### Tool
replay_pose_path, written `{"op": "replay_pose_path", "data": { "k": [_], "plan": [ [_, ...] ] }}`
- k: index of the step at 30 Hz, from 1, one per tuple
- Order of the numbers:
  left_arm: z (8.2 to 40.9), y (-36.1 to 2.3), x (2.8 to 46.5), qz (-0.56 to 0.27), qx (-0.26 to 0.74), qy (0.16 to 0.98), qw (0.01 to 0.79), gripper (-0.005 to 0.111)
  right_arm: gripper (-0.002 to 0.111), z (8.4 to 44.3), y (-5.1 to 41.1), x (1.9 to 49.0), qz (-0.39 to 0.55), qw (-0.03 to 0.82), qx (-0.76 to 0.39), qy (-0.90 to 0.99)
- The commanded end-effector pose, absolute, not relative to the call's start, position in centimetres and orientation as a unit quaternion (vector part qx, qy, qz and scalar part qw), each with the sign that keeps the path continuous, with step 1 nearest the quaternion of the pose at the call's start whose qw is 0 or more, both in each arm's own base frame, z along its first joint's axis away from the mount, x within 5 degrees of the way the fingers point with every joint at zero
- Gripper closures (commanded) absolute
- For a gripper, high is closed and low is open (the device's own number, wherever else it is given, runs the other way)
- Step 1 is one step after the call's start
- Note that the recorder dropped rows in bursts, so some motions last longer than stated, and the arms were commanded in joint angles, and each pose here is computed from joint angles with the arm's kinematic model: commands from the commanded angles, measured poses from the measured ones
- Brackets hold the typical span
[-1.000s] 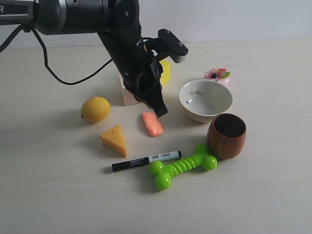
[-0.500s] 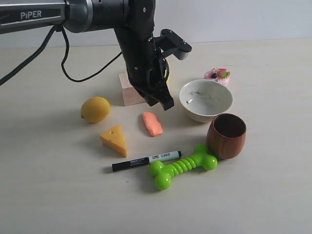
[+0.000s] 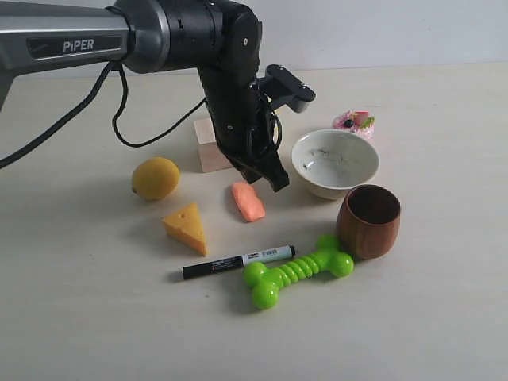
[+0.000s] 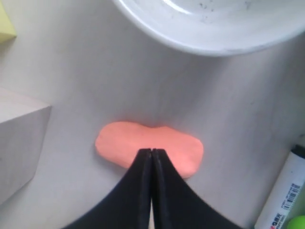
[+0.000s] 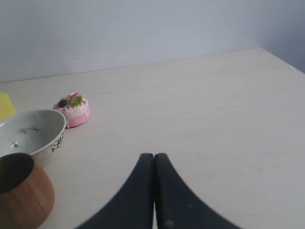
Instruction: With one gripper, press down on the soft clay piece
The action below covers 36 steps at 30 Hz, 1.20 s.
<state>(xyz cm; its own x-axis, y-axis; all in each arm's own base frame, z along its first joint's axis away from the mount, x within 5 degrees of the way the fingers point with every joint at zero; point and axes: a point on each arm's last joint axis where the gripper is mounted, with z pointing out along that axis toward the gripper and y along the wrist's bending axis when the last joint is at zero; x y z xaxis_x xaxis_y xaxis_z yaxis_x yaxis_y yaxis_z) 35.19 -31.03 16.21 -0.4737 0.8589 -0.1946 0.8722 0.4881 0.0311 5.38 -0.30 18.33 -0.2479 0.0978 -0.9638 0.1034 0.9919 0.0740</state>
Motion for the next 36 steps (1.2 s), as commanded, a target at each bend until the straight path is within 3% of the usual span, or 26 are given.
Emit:
{"op": "replay_pose_path", "data": {
  "k": [1,21,36],
  "plan": [
    [16.4,-31.4,35.4,-0.039,0.502,0.857,0.109,0.107,0.108,18.2,-0.3,5.3,-0.004,0.612,0.066,0.788],
    [13.7,-33.0,34.2,0.010,0.527,0.845,0.091,0.107,0.108,18.2,-0.3,5.3,-0.004,0.612,0.066,0.788],
    [13.7,-32.7,34.1,0.020,0.508,0.857,0.080,0.107,0.108,18.2,-0.3,5.3,-0.004,0.612,0.066,0.788]
  ]
}}
